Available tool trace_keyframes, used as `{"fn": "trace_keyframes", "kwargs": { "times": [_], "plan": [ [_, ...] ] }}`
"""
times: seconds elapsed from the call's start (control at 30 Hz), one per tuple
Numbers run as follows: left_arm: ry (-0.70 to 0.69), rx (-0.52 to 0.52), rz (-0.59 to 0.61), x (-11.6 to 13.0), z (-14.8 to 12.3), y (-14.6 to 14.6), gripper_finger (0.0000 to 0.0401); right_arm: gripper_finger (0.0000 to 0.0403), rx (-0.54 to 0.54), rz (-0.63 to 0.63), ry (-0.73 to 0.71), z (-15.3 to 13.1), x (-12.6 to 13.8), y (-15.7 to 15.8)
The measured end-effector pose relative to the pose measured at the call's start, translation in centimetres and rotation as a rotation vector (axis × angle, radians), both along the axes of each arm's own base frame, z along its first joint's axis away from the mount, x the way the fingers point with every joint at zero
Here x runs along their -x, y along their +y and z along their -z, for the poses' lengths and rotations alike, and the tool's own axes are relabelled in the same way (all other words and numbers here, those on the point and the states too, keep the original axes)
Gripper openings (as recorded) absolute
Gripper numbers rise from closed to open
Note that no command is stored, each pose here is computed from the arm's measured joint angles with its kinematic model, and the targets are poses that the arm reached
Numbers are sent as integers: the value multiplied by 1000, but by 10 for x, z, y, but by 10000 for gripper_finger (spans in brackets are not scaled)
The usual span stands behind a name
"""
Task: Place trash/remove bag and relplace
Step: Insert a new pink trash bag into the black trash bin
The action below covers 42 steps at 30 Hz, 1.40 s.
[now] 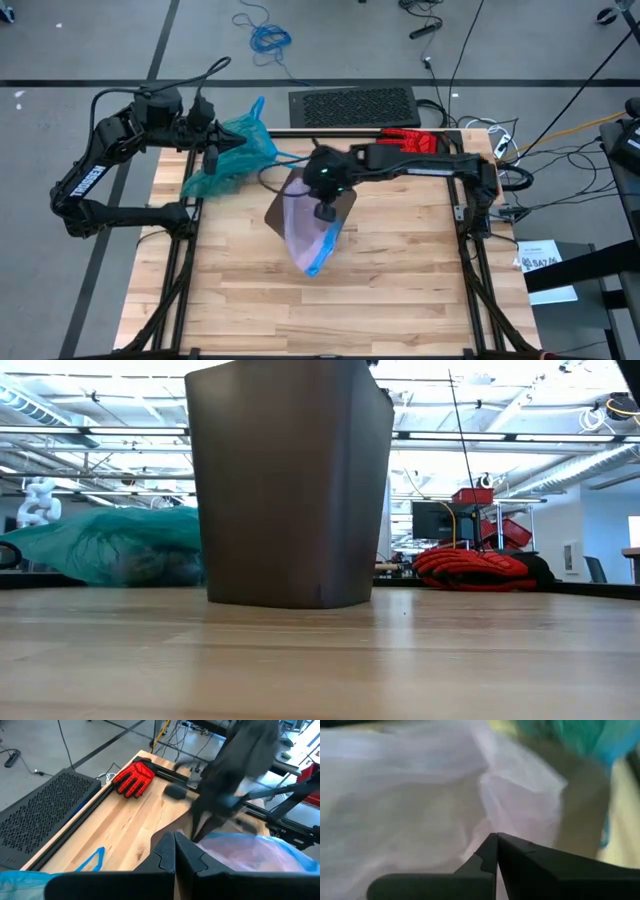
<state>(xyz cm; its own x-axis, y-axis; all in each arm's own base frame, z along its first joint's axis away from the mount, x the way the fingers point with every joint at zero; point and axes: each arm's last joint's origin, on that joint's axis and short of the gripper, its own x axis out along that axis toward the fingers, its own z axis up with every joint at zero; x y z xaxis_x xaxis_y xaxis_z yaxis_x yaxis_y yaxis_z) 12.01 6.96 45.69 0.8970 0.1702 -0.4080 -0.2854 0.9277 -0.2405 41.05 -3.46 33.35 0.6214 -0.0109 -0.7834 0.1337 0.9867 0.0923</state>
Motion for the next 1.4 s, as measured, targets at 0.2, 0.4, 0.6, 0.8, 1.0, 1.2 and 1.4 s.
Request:
{"fn": "trace_keyframes", "kwargs": {
  "times": [0.2,0.4,0.6,0.8,1.0,1.2,1.4],
  "plan": [
    [0,0,0,0,0,0,0,0,102,-211,-114,-29,14,7],
    [0,0,0,0,0,0,0,0,189,-297,-308,-46,-5,19],
    [0,0,0,0,0,0,0,0,84,-364,-198,-11,-30,20],
    [0,2,0,0,0,0,0,0,22,-316,-5,13,-27,18],
    [3,3,1,0,0,0,0,0,42,-256,131,29,-25,12],
    [4,5,2,0,0,0,0,0,79,-236,184,41,-29,12],
    [7,10,6,2,1,-2,0,0,81,-241,190,36,-30,17]
  ]
}}
